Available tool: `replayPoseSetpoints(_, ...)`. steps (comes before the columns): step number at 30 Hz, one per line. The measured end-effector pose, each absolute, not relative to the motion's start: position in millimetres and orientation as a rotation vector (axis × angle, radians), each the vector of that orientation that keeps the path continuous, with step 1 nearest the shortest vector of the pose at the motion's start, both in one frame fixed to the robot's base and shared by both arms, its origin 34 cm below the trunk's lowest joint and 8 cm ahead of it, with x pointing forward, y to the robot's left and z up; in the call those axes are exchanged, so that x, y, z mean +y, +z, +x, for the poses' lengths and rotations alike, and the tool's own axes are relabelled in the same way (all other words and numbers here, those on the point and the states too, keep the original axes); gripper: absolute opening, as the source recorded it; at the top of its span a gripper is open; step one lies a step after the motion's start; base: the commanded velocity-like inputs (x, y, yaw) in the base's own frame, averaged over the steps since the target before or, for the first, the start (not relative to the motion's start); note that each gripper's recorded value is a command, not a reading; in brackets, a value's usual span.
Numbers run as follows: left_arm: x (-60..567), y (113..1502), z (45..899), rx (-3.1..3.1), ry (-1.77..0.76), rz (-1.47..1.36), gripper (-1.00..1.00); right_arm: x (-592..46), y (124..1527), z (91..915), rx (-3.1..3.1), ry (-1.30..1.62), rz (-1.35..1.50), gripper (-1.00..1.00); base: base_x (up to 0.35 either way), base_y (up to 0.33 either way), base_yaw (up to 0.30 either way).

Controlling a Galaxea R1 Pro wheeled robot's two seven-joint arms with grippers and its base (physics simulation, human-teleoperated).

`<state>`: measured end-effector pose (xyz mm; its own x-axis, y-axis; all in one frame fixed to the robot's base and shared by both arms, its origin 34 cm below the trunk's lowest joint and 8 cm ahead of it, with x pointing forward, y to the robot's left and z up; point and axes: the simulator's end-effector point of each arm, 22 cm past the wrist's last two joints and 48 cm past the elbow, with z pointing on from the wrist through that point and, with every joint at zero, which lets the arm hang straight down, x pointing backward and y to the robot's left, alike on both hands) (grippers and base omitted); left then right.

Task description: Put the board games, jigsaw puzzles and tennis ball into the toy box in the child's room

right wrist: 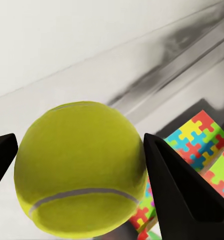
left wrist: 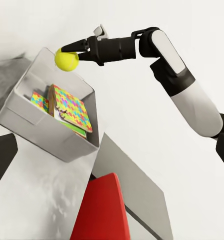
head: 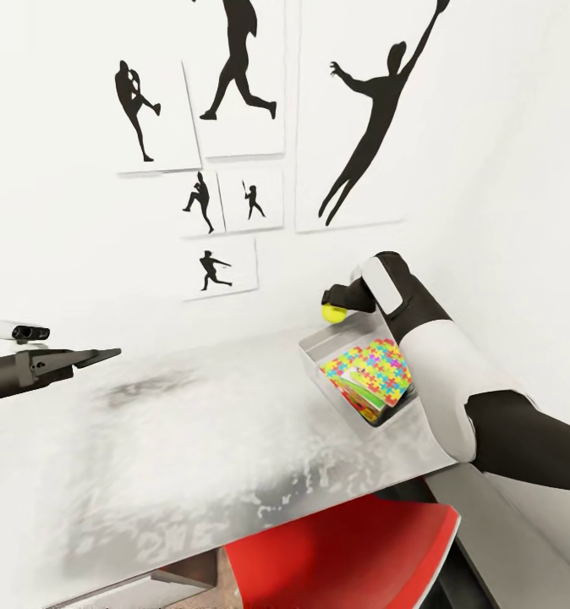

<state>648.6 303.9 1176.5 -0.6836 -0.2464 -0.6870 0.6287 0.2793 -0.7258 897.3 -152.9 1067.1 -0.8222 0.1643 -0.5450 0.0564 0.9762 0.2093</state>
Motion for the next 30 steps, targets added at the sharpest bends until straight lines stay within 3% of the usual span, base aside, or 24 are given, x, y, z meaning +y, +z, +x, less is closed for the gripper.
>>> replayPoseSetpoints(14,304,1164,652,1.828,-1.505,0.331,1.00,-180,1047,900,2.556,0.258,0.177,-1.00,0.000,0.000,0.087)
replayPoseSetpoints(30,303,1162,653,1.833,-1.508,0.330,1.00,-191,1035,891,2.611,0.178,0.077,-1.00,0.000,0.000,0.006)
